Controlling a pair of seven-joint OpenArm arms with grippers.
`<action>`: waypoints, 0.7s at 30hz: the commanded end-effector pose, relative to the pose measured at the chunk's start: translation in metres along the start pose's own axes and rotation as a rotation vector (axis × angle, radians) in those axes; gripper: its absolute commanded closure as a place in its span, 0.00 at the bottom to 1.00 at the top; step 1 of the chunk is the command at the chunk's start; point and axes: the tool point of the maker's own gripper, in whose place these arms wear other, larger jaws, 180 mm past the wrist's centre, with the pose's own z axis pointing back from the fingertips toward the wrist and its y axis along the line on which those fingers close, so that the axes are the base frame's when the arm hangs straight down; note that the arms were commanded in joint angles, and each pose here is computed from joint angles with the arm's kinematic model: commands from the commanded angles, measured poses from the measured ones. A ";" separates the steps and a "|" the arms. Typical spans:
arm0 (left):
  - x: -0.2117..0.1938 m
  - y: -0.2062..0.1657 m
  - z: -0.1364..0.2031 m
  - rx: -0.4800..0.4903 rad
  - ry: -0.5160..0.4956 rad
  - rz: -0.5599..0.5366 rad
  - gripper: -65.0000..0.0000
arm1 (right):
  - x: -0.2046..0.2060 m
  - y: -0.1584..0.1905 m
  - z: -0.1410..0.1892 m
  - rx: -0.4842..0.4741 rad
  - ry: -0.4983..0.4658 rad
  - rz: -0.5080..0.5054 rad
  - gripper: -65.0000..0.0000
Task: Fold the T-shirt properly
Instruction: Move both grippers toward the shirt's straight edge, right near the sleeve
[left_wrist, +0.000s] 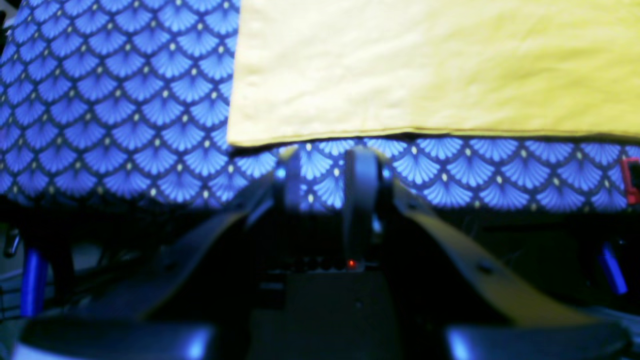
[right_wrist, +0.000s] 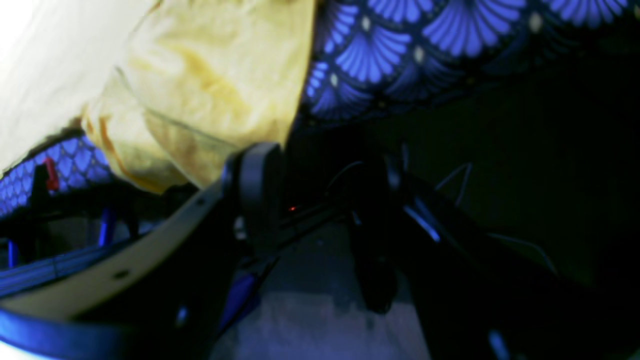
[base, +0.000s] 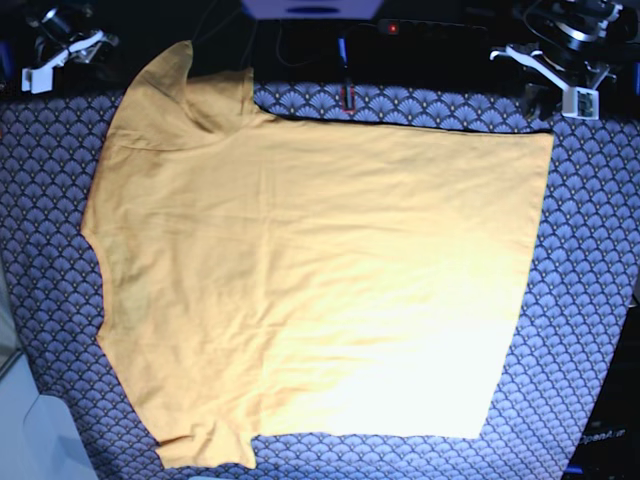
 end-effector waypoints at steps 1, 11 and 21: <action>0.010 0.001 0.003 0.002 -0.037 -0.005 0.77 | 0.005 0.000 0.005 0.005 -0.012 0.021 0.57; 0.010 0.001 0.003 0.002 -0.037 -0.005 0.77 | 0.011 0.005 -0.008 0.029 0.076 0.066 0.57; 0.009 0.001 0.003 0.003 -0.034 -0.002 0.77 | 0.026 0.014 -0.020 0.054 0.073 0.085 0.57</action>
